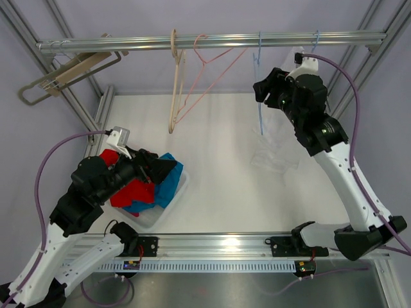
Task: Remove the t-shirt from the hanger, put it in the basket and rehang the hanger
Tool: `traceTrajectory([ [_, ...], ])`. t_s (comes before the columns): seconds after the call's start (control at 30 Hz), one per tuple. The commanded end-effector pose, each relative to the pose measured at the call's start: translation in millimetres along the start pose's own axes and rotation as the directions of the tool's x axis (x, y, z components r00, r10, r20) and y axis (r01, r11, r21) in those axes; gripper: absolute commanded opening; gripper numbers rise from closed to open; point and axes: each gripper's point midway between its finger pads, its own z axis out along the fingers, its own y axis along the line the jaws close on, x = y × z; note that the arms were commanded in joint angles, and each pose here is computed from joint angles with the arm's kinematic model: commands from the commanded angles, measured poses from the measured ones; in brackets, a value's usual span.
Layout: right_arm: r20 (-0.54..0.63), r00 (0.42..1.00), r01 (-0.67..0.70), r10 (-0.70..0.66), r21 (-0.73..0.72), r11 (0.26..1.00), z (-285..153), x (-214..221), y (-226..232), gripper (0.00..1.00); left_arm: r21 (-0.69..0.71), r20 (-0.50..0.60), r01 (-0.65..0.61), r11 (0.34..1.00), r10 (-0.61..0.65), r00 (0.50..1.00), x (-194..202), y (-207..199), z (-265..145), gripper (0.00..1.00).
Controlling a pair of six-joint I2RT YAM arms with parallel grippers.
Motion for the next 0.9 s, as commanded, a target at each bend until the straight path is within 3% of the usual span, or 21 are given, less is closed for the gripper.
traceTrajectory([
  [0.0, 0.072, 0.996, 0.041, -0.044, 0.049, 0.998, -41.6, -30.3, -12.2, 0.61, 0.121, 0.031, -0.064, 0.991, 0.061, 0.998, -7.6, -21.2, -2.4, 0.99],
  [0.13, 0.102, 0.991, 0.066, -0.086, 0.19, 0.98, -52.1, -53.9, -45.2, 0.5, 0.169, -0.008, -0.073, 0.983, 0.076, 0.997, 2.1, -26.6, 0.2, 0.99],
  [0.27, 0.073, 0.992, 0.071, -0.104, 0.363, 0.929, -42.5, -66.8, -94.0, 0.55, 0.221, -0.028, -0.094, 0.971, 0.103, 0.994, 7.8, -33.6, -1.7, 0.99],
  [0.43, 0.042, 0.995, 0.07, -0.09, 0.352, 0.934, -8.2, -78.7, -121.0, 0.6, 0.27, -0.055, -0.145, 0.952, 0.166, 0.985, 23.9, -33.5, -4.4, 0.99],
  [0.63, -0.014, 0.991, 0.127, -0.132, 0.378, 0.917, 13.3, -89.3, -131.9, 0.51, 0.265, -0.091, -0.16, 0.951, 0.19, 0.978, 40.9, -23.3, 1.2, 0.99],
  [0.7, -0.021, 0.99, 0.138, -0.142, 0.408, 0.902, 15.5, -89.5, -139.0, 0.39, 0.26, -0.101, -0.158, 0.953, 0.19, 0.977, 43.8, -20.9, 3.4, 0.99],
  [0.77, -0.021, 0.988, 0.145, -0.15, 0.423, 0.895, 16.3, -89.3, -143.3, 0.34, 0.258, -0.105, -0.158, 0.953, 0.19, 0.976, 44.8, -20.2, 4.3, 0.99],
  [0.87, -0.027, 0.988, 0.151, -0.154, 0.428, 0.891, 17.8, -87.3, -145.5, 0.14, 0.259, -0.112, -0.158, 0.953, 0.192, 0.975, 45.6, -20.0, 5.8, 0.99],
])
